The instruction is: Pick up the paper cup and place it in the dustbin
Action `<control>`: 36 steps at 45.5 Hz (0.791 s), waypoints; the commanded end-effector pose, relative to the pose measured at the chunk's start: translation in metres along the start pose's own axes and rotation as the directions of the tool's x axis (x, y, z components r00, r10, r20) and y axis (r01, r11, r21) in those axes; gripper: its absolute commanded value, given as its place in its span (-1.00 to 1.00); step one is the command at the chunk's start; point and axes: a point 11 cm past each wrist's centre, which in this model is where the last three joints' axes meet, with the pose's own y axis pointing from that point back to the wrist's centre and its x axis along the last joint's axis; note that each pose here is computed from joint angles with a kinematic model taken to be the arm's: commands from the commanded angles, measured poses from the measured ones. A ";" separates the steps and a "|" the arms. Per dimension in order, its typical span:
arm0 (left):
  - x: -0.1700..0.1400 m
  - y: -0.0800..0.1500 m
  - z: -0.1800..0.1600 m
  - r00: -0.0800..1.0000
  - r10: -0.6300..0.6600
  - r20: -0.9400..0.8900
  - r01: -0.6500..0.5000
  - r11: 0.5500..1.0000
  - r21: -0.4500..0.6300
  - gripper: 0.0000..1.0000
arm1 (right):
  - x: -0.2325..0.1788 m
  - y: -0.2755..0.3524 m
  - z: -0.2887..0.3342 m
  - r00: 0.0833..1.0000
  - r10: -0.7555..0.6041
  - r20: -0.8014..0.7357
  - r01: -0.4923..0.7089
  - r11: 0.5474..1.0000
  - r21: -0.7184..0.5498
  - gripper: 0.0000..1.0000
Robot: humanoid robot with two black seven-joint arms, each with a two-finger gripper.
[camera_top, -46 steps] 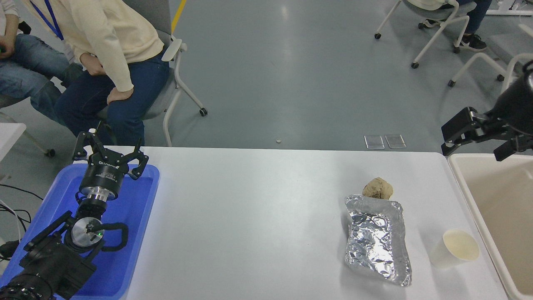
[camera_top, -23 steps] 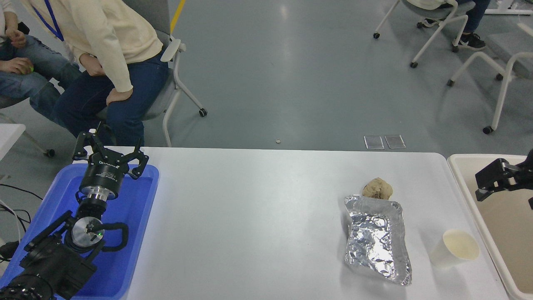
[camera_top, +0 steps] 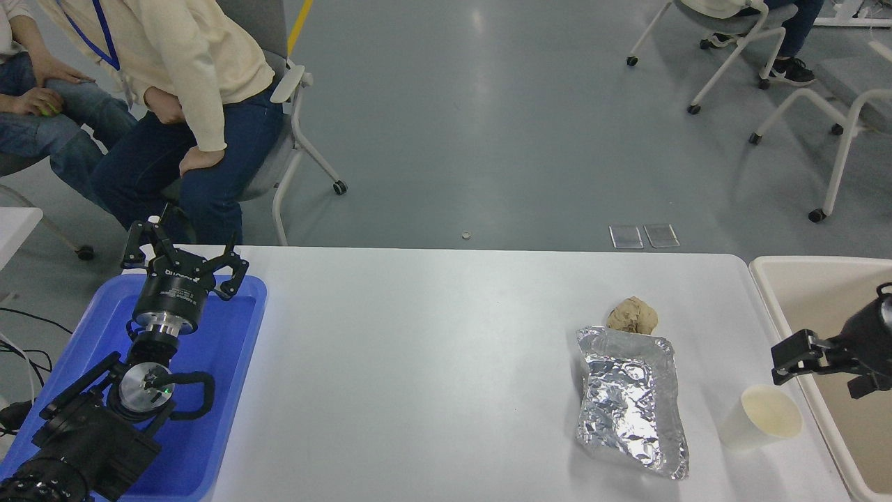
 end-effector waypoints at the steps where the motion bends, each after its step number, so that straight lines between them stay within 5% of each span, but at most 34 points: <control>1: 0.000 0.000 0.000 1.000 0.000 0.000 0.000 1.000 0.000 1.00 | -0.009 -0.030 0.014 1.000 0.025 -0.004 -0.025 0.999 -0.019 1.00; 17: 0.000 0.000 0.000 1.000 -0.001 -0.001 0.001 1.000 -0.001 1.00 | -0.018 -0.060 0.014 0.999 0.031 0.022 -0.031 0.999 0.009 0.89; 23: 0.000 0.000 0.000 1.000 -0.001 0.001 0.001 1.000 0.001 1.00 | -0.020 -0.065 0.012 0.998 0.054 0.029 -0.054 0.998 0.025 0.46; 32: 0.000 0.000 0.000 1.000 -0.001 0.001 0.001 1.000 0.001 1.00 | -0.023 -0.063 0.018 0.997 0.053 0.048 -0.054 0.998 0.023 -0.85; 36: 0.000 0.000 0.000 1.000 -0.001 0.001 0.001 1.000 0.001 1.00 | -0.022 -0.061 0.017 0.997 0.055 0.053 -0.056 0.998 0.029 -1.00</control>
